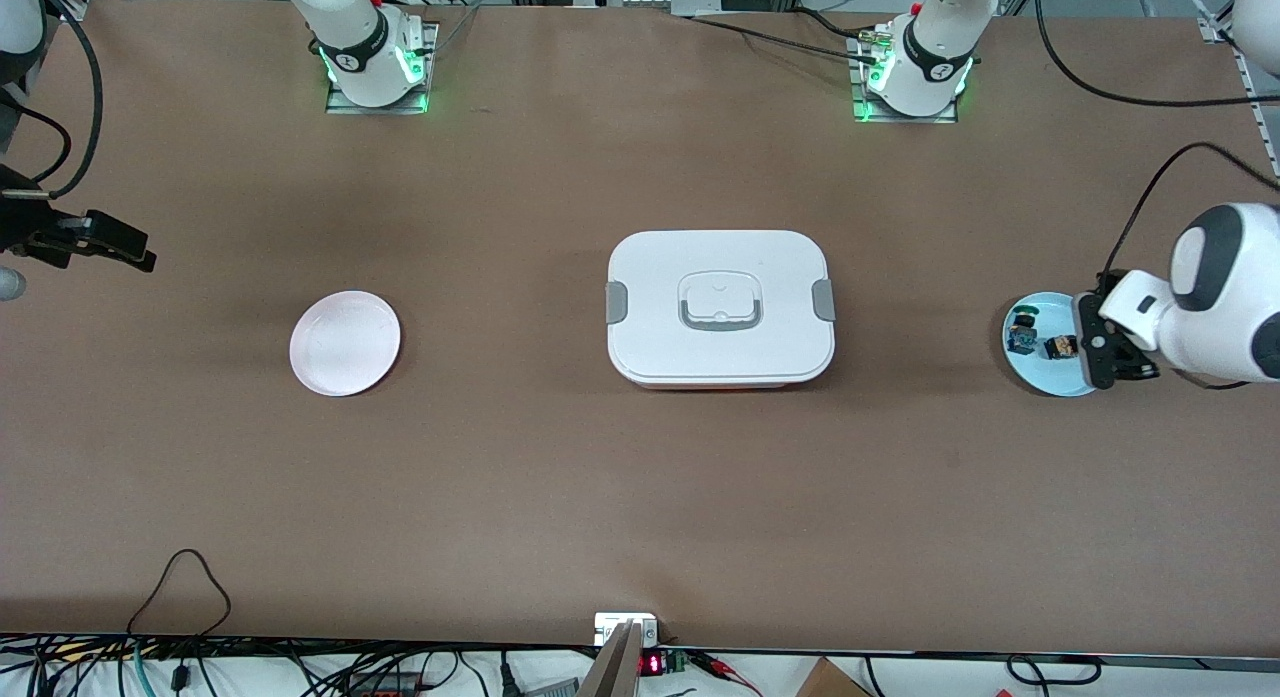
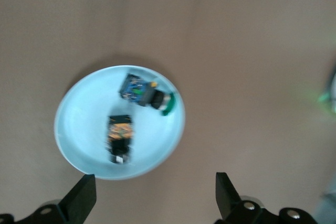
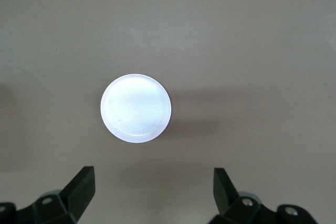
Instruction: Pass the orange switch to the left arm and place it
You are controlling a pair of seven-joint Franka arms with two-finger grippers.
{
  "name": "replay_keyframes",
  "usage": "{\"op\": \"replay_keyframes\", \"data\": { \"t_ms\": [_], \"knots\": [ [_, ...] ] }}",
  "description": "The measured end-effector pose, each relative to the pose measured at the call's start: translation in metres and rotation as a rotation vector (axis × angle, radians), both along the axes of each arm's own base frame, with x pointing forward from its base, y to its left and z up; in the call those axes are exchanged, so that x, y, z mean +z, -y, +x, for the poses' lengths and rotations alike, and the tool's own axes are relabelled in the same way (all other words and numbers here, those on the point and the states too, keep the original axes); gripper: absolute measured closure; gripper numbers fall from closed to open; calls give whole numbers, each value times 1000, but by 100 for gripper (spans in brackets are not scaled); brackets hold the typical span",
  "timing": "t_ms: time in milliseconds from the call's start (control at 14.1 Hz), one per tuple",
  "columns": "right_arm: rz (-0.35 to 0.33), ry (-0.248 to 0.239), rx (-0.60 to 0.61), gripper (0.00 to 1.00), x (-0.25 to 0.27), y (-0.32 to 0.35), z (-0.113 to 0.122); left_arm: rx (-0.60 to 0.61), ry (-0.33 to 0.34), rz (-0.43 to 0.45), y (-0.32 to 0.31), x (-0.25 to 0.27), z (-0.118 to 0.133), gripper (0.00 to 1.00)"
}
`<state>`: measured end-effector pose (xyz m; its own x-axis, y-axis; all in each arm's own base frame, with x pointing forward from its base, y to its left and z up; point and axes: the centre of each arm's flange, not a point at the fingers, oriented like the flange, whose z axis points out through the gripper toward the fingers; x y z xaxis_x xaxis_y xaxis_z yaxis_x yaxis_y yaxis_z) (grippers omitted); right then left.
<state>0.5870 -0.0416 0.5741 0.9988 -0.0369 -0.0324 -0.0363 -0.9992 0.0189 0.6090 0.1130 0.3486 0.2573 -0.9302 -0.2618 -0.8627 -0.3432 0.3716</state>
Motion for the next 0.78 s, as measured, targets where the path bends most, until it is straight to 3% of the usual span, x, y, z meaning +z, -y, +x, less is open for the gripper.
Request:
{"op": "replay_keyframes", "data": {
  "t_ms": [284,498,782],
  "knots": [
    [1,0,0,0,4,0,-3,328,-52,109,44,73,-2,0],
    [2,0,1,0,4,-1,-3,519,-2,199,79,125,0,0],
    [2,12,1,0,10,-1,-3,736,96,234,115,172,6,0]
  ]
}}
